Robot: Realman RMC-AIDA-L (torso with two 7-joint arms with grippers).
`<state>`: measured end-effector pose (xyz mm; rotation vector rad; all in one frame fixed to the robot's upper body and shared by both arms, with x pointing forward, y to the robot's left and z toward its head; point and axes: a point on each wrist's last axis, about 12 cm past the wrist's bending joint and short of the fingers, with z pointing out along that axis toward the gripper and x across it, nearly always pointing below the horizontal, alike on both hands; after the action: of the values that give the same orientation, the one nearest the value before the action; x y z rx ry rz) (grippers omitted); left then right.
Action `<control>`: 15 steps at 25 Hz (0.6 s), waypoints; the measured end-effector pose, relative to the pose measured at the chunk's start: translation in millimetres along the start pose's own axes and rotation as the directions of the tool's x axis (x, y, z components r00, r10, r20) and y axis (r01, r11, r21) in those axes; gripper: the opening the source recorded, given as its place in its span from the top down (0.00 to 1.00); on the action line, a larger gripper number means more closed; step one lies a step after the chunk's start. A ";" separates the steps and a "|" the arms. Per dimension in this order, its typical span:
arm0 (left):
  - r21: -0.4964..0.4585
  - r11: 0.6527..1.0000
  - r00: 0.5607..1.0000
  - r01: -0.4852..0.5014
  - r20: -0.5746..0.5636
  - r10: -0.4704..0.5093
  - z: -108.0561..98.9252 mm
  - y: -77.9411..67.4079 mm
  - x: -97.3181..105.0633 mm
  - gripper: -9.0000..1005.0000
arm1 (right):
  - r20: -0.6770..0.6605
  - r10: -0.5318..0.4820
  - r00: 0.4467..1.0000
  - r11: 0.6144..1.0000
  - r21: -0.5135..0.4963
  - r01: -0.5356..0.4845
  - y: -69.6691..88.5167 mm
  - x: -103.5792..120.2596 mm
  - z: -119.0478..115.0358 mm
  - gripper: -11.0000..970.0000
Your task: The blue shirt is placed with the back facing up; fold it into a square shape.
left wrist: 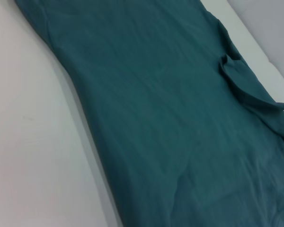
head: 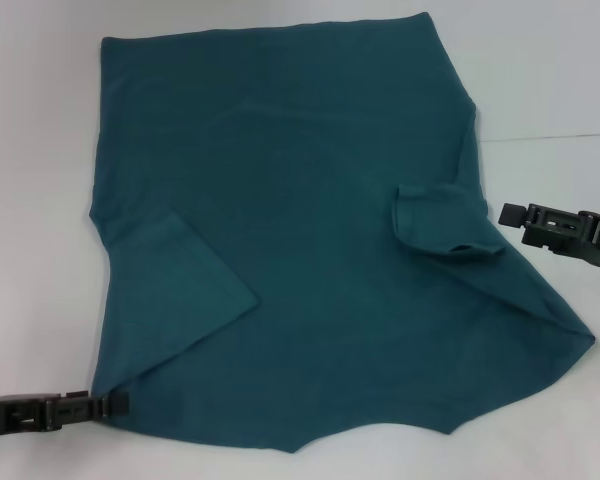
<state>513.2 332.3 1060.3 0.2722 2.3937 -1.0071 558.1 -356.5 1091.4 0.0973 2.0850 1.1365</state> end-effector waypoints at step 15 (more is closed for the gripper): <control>-0.013 1.000 1.000 0.005 -0.002 -0.005 0.8 1.2 -0.9 0.13 | 0.002 0.003 1.000 1.000 0.005 -0.003 -0.6 -1.3 -1.1 0.07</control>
<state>514.8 332.6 1059.6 0.2627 2.4035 -0.9941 558.5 -358.2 1092.0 0.1035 2.0864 1.1326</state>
